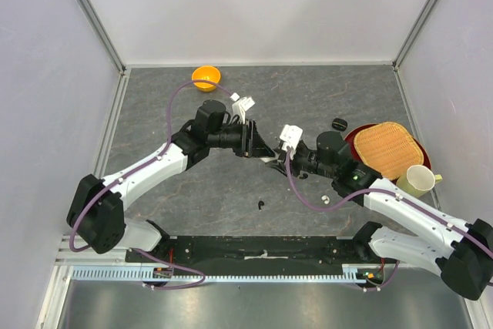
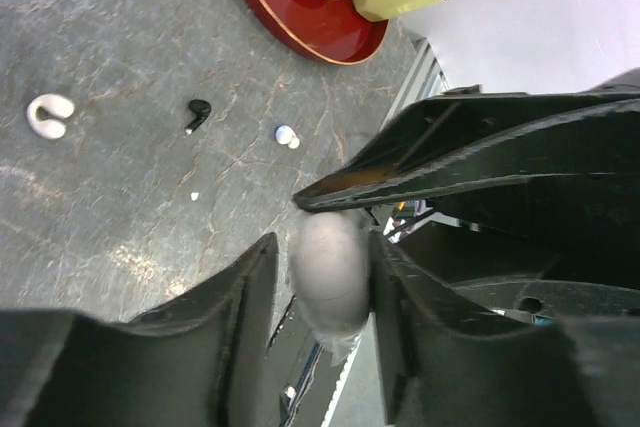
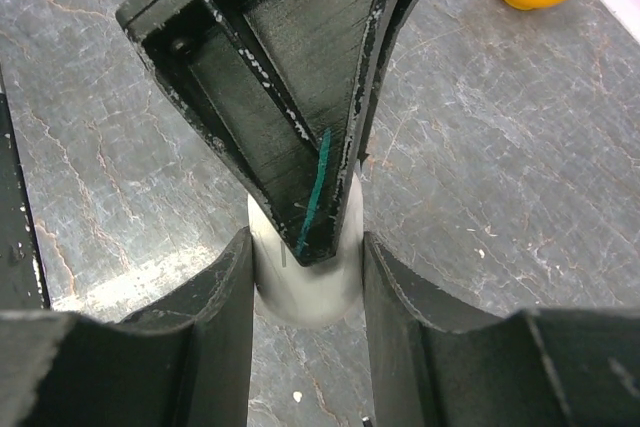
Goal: Insert the wireless bluetooth earbuds into the charging case
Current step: Pick up the charging case at the center of the board.
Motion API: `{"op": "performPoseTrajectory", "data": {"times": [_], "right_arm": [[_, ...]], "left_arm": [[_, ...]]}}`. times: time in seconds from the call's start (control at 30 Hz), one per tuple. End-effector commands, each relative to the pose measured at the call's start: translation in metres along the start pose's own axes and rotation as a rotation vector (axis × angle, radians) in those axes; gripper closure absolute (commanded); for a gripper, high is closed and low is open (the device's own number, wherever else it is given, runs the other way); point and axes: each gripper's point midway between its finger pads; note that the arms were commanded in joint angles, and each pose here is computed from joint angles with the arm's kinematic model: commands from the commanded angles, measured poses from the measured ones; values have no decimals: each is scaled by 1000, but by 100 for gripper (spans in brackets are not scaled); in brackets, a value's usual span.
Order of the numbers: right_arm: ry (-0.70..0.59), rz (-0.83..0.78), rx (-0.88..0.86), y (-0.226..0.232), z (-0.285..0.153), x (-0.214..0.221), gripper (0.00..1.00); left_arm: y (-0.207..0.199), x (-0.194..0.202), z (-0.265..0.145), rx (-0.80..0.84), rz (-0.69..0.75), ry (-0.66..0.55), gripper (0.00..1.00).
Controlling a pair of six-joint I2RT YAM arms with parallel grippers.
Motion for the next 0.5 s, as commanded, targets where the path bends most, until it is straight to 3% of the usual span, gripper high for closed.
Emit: {"op": "performPoseTrajectory", "data": {"times": [0.0, 0.07, 0.13, 0.2, 0.27, 0.37, 0.47], "right_arm": [[-95, -31, 21, -4, 2, -35, 100], [-96, -30, 25, -5, 3, -35, 100], [-104, -28, 48, -8, 2, -37, 100], [-109, -25, 78, -13, 2, -38, 100], [-118, -26, 97, -15, 1, -39, 100], [-131, -31, 122, -19, -2, -41, 100], [-139, -34, 129, -20, -4, -42, 100]], "left_arm": [[-18, -17, 3, 52, 16, -31, 59], [-17, -15, 3, 55, 13, -25, 68], [-18, -14, 3, 60, 12, -20, 69], [-19, -14, 2, 62, 18, -21, 51], [-18, -12, 1, 53, 19, -15, 40], [-16, -11, 0, 43, 21, -13, 34], [-19, -11, -1, 52, 21, -7, 39]]}}
Point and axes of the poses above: each gripper's point midway between its finger pads, its own z axis out along the fingers, its own y axis along the line the jaws close on, x = y × z, and after that the axes turned 4 degrees about z, right-handed
